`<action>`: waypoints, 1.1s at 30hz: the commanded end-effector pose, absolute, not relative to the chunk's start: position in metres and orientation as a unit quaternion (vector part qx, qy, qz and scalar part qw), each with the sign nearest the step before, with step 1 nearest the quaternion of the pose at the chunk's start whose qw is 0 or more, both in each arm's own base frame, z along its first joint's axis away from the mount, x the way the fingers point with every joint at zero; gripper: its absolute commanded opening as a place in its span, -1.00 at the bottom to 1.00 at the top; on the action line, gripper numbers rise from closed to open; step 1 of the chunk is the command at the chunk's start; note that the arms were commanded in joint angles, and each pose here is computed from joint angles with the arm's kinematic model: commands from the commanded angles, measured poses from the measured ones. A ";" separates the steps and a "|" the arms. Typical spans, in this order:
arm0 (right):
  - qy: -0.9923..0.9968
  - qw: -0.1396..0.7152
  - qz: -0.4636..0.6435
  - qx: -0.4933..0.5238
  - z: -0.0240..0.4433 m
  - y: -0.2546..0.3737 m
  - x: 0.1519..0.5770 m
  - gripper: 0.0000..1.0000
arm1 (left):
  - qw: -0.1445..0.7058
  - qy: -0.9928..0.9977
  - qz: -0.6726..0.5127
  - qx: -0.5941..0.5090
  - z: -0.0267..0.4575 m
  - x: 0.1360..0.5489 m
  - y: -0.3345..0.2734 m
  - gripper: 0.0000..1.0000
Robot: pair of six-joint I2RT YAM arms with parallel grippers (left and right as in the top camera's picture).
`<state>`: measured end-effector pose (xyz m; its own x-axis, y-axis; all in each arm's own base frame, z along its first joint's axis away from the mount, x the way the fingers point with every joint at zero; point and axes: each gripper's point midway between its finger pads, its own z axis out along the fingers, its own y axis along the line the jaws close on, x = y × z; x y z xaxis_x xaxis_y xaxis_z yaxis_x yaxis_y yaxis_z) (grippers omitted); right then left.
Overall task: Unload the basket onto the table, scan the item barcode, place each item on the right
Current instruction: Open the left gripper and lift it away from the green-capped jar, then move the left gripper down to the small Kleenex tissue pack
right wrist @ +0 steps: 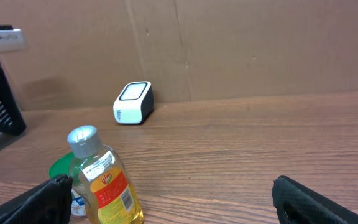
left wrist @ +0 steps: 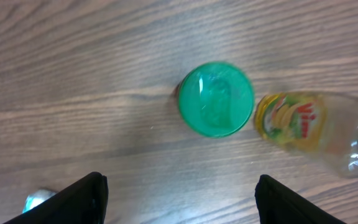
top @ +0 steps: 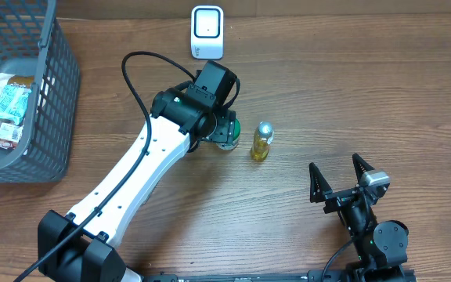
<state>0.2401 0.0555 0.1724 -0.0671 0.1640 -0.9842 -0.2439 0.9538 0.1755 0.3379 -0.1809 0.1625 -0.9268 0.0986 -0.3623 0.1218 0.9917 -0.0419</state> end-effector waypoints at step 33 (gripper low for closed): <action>0.714 0.685 0.144 -0.025 0.171 0.053 0.241 1.00 | 0.049 0.949 0.274 -0.149 0.118 0.261 -0.011 -0.81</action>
